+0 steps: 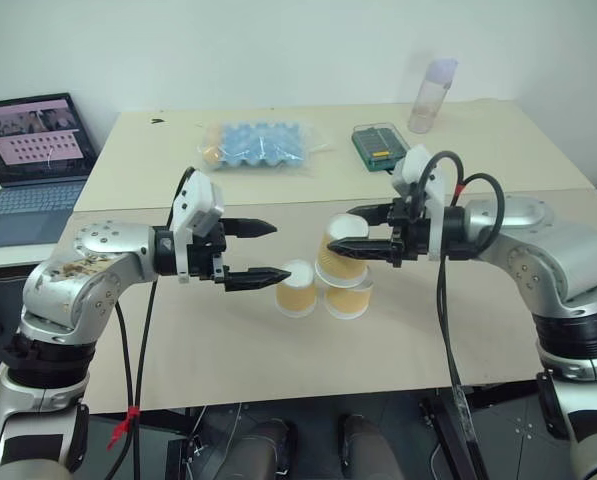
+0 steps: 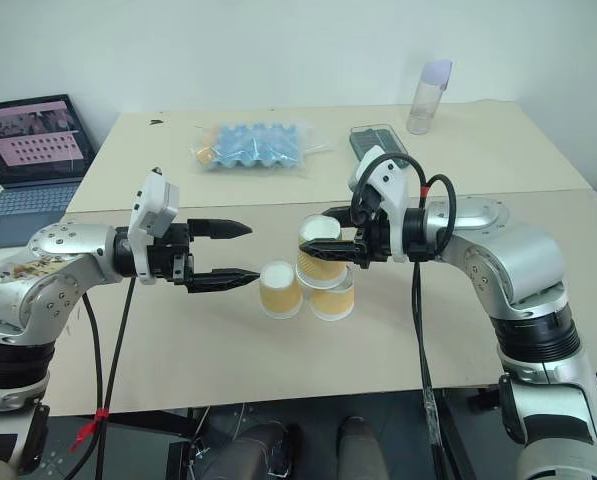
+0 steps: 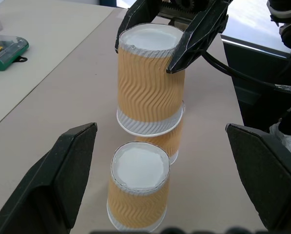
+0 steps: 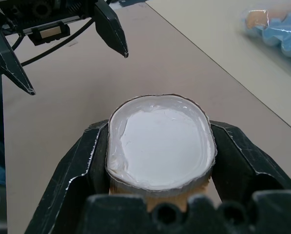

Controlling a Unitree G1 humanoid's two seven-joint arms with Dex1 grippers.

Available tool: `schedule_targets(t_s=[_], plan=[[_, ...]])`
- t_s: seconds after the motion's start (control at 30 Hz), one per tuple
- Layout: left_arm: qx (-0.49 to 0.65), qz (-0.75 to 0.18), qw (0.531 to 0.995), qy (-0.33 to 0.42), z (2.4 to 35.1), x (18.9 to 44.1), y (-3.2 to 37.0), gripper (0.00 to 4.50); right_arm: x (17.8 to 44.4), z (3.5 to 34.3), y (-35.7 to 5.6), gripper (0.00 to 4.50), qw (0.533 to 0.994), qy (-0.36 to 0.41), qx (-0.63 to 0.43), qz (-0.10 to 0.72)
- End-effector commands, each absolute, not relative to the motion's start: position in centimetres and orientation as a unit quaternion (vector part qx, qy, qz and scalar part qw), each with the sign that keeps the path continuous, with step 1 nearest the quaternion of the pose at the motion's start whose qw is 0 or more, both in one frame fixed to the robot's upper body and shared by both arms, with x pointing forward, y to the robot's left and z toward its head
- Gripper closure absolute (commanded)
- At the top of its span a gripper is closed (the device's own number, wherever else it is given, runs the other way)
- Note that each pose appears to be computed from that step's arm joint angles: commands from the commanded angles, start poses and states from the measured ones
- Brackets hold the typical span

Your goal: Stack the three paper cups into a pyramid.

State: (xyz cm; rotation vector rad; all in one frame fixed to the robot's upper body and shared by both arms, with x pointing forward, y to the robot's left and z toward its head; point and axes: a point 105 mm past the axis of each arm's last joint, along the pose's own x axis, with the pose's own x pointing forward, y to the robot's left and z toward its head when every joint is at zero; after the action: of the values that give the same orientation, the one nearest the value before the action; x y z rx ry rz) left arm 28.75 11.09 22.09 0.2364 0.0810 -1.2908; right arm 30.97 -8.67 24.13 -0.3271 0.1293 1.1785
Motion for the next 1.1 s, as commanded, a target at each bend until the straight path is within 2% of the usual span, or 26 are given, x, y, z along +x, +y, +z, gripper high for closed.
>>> schedule_targets(t_s=[0.03, 0.77, 0.83, 0.87, 0.9, 0.93, 1.1], plan=[[0.125, -0.603, 0.787, 0.014, 23.3, 28.4, 11.0, 0.00, 30.2, 25.9, -7.8, 1.83, 0.811, 0.020, -0.164, 0.561], [0.131, -0.600, 0.789, 0.012, 23.5, 28.5, 11.0, 0.00, 30.8, 23.8, -6.9, 1.83, 0.814, 0.030, -0.178, 0.553], [0.129, -0.600, 0.789, 0.012, 23.5, 28.5, 11.0, 0.00, 30.8, 23.9, -6.8, 0.95, 0.813, 0.029, -0.177, 0.553], [0.128, -0.600, 0.789, 0.012, 23.5, 28.5, 11.0, 0.00, 30.8, 23.9, -6.8, 0.89, 0.813, 0.029, -0.177, 0.554], [0.127, -0.600, 0.790, 0.012, 23.5, 28.6, 11.0, 0.00, 30.8, 23.9, -6.7, 0.37, 0.812, 0.028, -0.176, 0.555], [0.127, -0.600, 0.790, 0.012, 23.5, 28.6, 11.0, 0.00, 30.7, 24.0, -6.7, 0.08, 0.812, 0.027, -0.176, 0.555], [0.127, -0.600, 0.790, 0.012, 23.5, 28.6, 11.0, 0.00, 30.6, 24.4, -6.6, 0.03, 0.810, 0.024, -0.172, 0.560]])
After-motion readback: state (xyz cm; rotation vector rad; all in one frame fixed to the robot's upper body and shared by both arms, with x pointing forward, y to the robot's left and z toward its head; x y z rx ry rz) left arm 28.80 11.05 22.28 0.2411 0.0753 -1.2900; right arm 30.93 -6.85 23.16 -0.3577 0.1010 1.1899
